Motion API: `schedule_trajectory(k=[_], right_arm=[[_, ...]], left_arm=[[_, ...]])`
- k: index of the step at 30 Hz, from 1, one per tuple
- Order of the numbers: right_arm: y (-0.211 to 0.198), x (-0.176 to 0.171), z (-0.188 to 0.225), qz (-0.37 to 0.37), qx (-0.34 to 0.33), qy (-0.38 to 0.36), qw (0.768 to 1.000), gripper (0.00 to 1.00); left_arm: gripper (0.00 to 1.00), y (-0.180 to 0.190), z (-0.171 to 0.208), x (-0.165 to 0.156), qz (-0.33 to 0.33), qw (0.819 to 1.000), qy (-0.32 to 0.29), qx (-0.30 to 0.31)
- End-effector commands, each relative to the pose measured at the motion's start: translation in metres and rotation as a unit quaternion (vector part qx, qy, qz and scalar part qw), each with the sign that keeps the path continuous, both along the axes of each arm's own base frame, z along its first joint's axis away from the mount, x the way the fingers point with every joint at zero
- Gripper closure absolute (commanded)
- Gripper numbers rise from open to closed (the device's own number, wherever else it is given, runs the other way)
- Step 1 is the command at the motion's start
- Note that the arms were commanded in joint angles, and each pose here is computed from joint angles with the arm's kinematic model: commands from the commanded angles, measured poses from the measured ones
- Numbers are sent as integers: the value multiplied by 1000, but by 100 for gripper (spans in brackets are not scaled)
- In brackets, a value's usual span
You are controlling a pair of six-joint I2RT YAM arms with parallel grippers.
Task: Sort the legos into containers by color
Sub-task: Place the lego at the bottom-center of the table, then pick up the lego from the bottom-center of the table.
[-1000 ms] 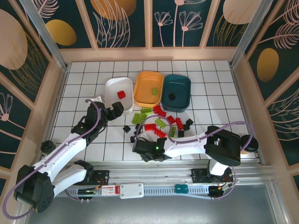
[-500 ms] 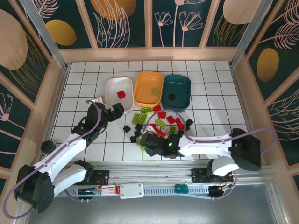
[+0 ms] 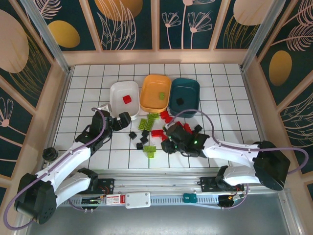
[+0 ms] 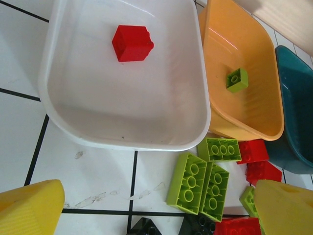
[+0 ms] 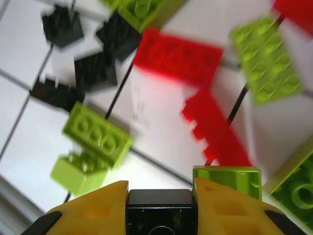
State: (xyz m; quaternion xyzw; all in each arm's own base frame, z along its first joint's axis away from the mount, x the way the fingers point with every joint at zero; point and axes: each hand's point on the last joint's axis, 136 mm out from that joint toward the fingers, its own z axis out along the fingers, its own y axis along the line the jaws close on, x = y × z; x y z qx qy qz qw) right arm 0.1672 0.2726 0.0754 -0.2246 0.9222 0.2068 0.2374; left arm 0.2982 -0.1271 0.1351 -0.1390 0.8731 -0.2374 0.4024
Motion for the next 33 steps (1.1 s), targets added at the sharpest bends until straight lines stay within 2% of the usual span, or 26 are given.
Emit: schedule_trajectory(k=[1, 6, 10, 12, 18, 24, 30, 33], right_arm=[[6, -21, -22, 13, -12, 30, 999, 73], [10, -24, -39, 20, -43, 26, 999, 62], [14, -23, -38, 23, -53, 16, 998, 36], [17, -22, -31, 26, -53, 7, 998, 30], [19, -30, -21, 36, -79, -13, 996, 29], [16, -37, -32, 39, -131, -25, 990, 34], [12, -38, -33, 33, -143, -36, 989, 37], [13, -42, -39, 44, -152, -31, 987, 42]], left_arm=[[1, 0, 1, -2, -6, 1000, -3, 3], [1, 0, 1, 0, -4, 1000, -2, 6], [1, 2, 1, -1, -3, 1000, -2, 8], [1, 3, 0, -2, -3, 1000, -2, 10], [1, 3, -2, -2, -3, 1000, 0, 12], [1, 3, -8, -2, -3, 1000, 6, 13], [1, 2, -11, -3, -4, 1000, 6, 11], [1, 2, -11, -3, -4, 1000, 7, 10]])
